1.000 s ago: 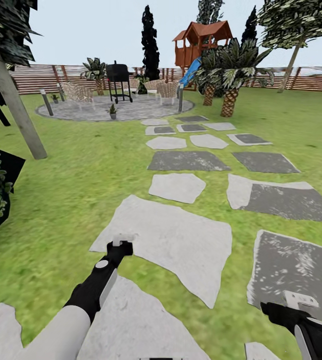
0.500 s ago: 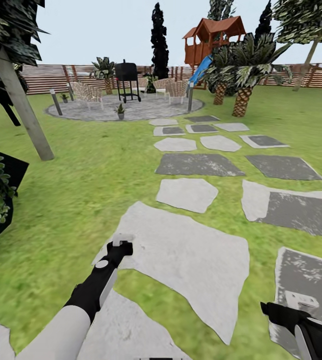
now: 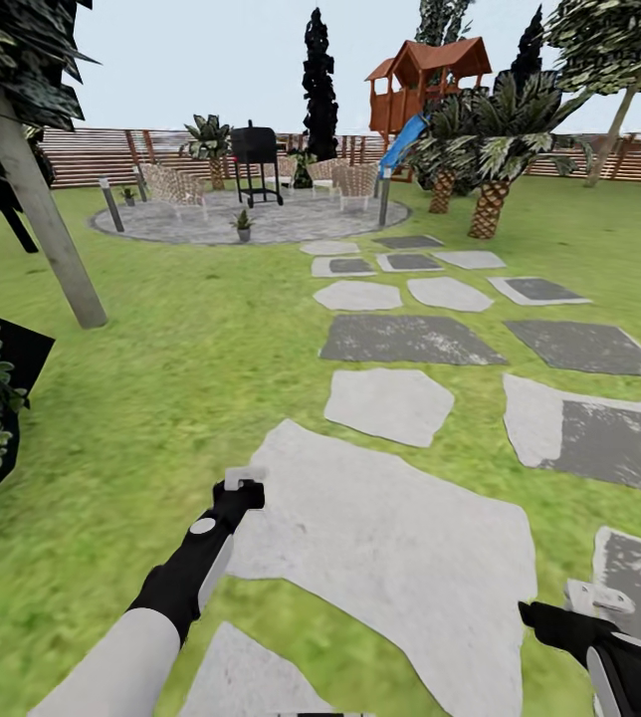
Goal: Pick up the pesticide atomizer in the garden and spray insectifuge to fully cover both potted plants in the garden.
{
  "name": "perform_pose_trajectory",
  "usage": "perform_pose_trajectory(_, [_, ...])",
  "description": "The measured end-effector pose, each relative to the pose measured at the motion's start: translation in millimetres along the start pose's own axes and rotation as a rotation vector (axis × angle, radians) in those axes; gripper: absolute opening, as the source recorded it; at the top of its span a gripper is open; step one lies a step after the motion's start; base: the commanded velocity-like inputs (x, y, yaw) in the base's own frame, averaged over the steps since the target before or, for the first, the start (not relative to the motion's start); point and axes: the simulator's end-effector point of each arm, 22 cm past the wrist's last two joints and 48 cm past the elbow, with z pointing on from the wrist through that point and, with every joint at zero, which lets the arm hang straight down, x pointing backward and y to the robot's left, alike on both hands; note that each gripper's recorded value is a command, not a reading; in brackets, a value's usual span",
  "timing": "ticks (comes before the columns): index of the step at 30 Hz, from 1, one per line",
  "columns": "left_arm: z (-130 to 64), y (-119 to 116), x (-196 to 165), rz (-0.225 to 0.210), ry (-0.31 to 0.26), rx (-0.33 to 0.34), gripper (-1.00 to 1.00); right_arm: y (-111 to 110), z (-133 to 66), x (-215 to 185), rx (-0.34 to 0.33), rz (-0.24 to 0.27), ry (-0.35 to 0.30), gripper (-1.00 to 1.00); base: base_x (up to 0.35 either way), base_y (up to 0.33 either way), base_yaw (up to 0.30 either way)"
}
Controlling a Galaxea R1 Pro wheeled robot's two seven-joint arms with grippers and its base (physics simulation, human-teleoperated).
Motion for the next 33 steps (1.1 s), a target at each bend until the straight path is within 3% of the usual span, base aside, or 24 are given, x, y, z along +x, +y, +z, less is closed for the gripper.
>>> perform_pose_trajectory(23, [0.0, -0.1, 0.7, 0.0, 0.002, 0.0, -1.0, 0.1, 0.0, -0.3, 0.0, -0.002, -0.001, 1.0, 0.314, 0.211, 0.0])
perform_pose_trajectory(33, [0.0, -0.1, 0.9, 0.0, 0.002, 0.0, -1.0, -0.2, 0.0, 0.0, 0.001, 0.0, 0.0, 1.0, 0.328, 0.112, 0.0])
